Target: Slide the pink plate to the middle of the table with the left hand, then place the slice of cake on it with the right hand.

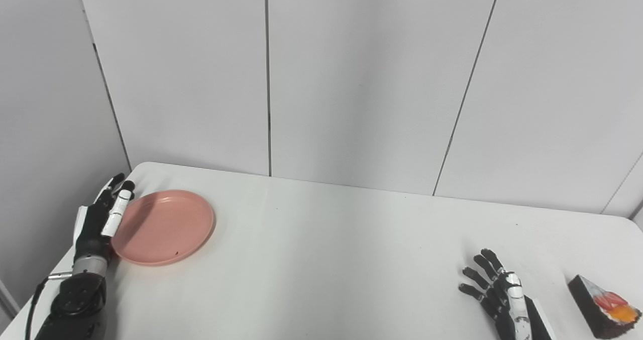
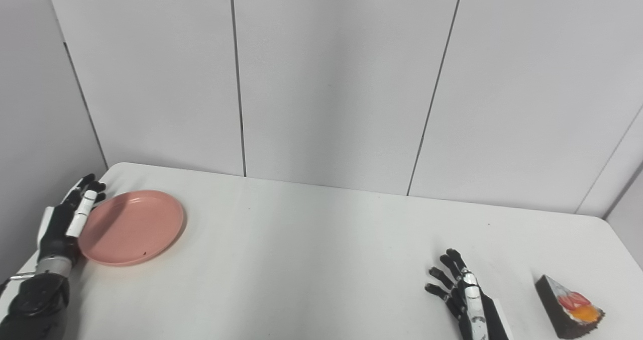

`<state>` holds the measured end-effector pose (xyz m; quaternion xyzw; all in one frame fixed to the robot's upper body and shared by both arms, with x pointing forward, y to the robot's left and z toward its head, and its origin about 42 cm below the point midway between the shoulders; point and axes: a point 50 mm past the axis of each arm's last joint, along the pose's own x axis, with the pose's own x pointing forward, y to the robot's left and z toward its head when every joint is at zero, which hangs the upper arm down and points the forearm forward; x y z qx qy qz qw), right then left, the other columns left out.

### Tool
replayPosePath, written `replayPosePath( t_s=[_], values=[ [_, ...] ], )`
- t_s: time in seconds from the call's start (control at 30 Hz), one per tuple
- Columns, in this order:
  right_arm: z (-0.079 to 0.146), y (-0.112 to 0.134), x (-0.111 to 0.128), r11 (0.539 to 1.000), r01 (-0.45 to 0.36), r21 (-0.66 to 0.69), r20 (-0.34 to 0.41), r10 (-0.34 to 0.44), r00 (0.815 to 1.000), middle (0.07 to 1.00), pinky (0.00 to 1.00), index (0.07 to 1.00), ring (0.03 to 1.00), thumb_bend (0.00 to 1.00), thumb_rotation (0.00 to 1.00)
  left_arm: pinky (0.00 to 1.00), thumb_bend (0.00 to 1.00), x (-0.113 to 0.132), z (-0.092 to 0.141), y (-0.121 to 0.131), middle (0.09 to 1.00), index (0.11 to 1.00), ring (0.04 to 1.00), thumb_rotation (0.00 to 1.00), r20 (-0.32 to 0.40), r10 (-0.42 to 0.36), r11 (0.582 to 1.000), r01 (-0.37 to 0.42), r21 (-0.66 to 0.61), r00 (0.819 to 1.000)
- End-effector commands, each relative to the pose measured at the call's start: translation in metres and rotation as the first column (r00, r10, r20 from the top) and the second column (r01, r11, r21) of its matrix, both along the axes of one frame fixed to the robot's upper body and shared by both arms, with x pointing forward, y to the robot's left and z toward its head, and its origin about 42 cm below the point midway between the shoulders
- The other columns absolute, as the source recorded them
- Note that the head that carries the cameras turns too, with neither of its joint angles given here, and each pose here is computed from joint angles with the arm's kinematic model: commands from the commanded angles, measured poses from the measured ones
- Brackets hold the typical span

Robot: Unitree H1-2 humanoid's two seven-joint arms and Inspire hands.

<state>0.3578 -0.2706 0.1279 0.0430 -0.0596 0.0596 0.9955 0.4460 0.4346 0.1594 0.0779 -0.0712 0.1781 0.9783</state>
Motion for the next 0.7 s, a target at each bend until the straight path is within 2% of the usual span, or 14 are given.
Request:
replayPosePath(
  t_s=[0.0,0.13,0.23,0.3,0.4,0.5,0.67],
  values=[
    [-0.017,0.002,-0.009,1.0,-0.002,-0.001,-0.056,0.002,0.998,0.918,0.76,0.912,0.841,0.71,0.96,0.78,0.76,0.012,0.003,-0.022,0.846,0.863,0.851,0.83,0.006,-0.068,0.996,0.068,-0.062,0.998],
    [-0.017,0.003,-0.01,1.0,-0.005,-0.006,-0.054,0.005,0.999,0.92,0.76,0.912,0.842,0.71,0.96,0.77,0.79,0.015,0.003,-0.033,0.842,0.852,0.847,0.81,0.037,-0.065,0.973,0.072,-0.22,0.997],
    [-0.016,0.004,-0.011,1.0,-0.009,-0.006,-0.054,0.008,0.999,0.922,0.76,0.915,0.843,0.7,0.96,0.83,0.79,0.019,0.006,-0.045,0.868,0.864,0.874,0.79,0.067,-0.083,0.919,0.102,-0.382,0.994],
    [-0.016,0.005,-0.011,1.0,-0.011,-0.007,-0.054,0.01,0.999,0.921,0.76,0.916,0.843,0.71,0.96,0.83,0.79,0.021,0.009,-0.055,0.879,0.874,0.881,0.8,0.081,-0.103,0.888,0.128,-0.442,0.991],
    [-0.016,0.007,-0.011,1.0,-0.011,-0.01,-0.054,0.01,0.998,0.919,0.76,0.913,0.842,0.72,0.96,0.83,0.75,0.024,0.012,-0.068,0.893,0.912,0.89,0.86,0.086,-0.136,0.873,0.16,-0.46,0.987],
    [-0.016,0.009,-0.011,1.0,-0.016,-0.013,-0.052,0.015,0.999,0.918,0.76,0.91,0.842,0.73,0.96,0.83,0.75,0.027,0.012,-0.084,0.894,0.93,0.887,0.88,0.07,-0.179,0.883,0.192,-0.428,0.981],
    [-0.017,0.012,-0.011,1.0,-0.022,-0.017,-0.054,0.021,0.998,0.917,0.76,0.916,0.842,0.75,0.96,0.83,0.76,0.032,0.004,-0.107,0.887,0.903,0.882,0.84,0.041,-0.22,0.879,0.216,-0.426,0.975]
  ],
)
